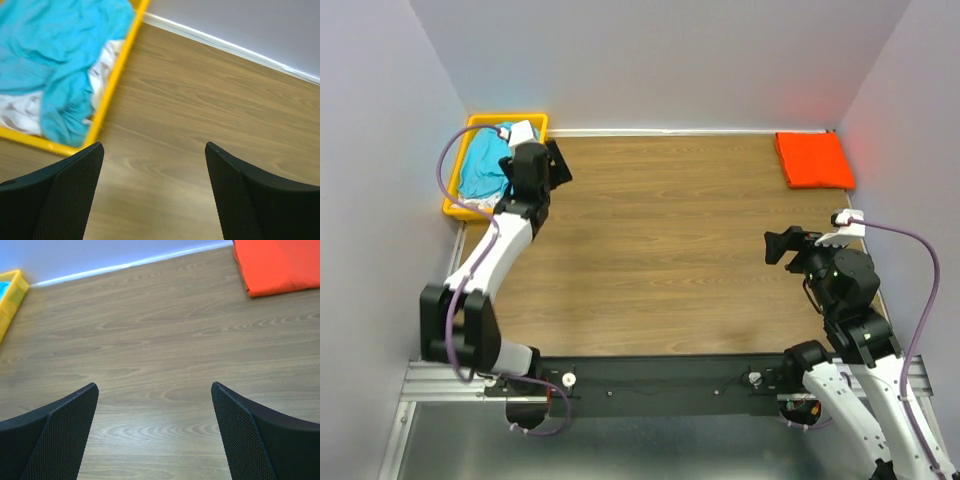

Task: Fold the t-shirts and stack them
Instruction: Grab the tshirt from the pile

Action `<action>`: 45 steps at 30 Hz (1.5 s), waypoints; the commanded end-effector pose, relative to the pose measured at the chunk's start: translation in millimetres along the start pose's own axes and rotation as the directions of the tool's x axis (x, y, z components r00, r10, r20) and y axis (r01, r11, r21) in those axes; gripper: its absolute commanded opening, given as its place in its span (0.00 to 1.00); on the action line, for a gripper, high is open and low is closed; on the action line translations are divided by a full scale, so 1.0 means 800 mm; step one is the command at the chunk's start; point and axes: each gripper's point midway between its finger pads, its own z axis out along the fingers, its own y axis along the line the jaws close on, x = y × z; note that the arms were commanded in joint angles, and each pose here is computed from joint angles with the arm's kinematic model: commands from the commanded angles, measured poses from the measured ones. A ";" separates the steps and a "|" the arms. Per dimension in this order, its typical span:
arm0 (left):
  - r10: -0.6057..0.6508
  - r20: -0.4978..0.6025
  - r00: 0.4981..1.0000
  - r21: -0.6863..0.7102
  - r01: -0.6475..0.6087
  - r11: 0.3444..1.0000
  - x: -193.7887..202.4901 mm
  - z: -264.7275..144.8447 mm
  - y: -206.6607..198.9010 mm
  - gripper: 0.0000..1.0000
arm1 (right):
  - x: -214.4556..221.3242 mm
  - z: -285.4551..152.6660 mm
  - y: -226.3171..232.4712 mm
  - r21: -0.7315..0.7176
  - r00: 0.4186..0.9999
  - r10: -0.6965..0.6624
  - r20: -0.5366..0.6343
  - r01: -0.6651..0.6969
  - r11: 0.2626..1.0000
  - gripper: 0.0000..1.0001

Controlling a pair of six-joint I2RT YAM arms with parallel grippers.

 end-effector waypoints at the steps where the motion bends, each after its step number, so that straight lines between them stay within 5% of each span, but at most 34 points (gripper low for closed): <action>1: -0.023 -0.102 0.995 -0.148 0.008 0.989 0.001 0.085 0.058 0.87 | 0.002 0.006 0.000 0.018 0.999 0.001 -0.036 0.000 1.000 1.00; 10: -0.085 -0.186 0.979 -0.314 0.022 0.949 0.011 0.221 0.131 0.77 | 0.007 0.020 -0.004 0.065 0.997 0.007 -0.079 -0.002 0.998 1.00; 20: -0.134 -0.259 0.957 -0.372 0.029 0.928 0.062 0.285 0.185 0.76 | 0.028 0.027 -0.001 0.070 0.989 0.061 -0.132 -0.052 0.996 1.00; 23: -0.131 -0.274 0.953 -0.352 0.027 0.936 0.071 0.292 0.192 0.60 | 0.032 0.030 -0.003 0.083 0.988 0.063 -0.144 -0.051 0.995 1.00; 25: -0.128 -0.282 0.951 -0.336 0.027 0.942 0.072 0.294 0.193 0.42 | 0.033 0.032 -0.003 0.088 0.987 0.065 -0.148 -0.052 0.995 1.00; 26: -0.120 -0.282 0.952 -0.330 0.022 0.944 0.070 0.294 0.194 0.20 | 0.035 0.034 -0.003 0.089 0.985 0.065 -0.158 -0.051 0.995 1.00; 28: -0.116 -0.275 0.955 -0.320 0.023 0.947 0.062 0.291 0.193 0.04 | 0.036 0.035 -0.002 0.087 0.985 0.064 -0.163 -0.050 0.995 1.00; 33: -0.045 -0.136 0.990 -0.293 0.003 0.956 -0.033 0.265 0.178 0.00 | 0.037 0.040 0.001 0.081 0.982 0.056 -0.181 -0.042 0.996 1.00; 39: -0.029 0.160 0.987 -0.168 0.056 0.984 -0.219 0.182 0.121 0.00 | 0.033 0.044 0.004 0.073 0.981 0.038 -0.188 -0.025 0.997 1.00; 42: -0.060 0.287 0.956 0.051 0.047 0.998 -0.300 0.129 0.055 0.00 | 0.024 0.047 0.003 0.083 0.983 0.034 -0.178 -0.020 0.996 1.00; 45: -0.105 0.365 0.925 0.361 -0.037 0.932 -0.348 0.060 -0.051 0.00 | 0.014 0.047 0.005 0.085 0.986 0.029 -0.162 -0.015 0.996 1.00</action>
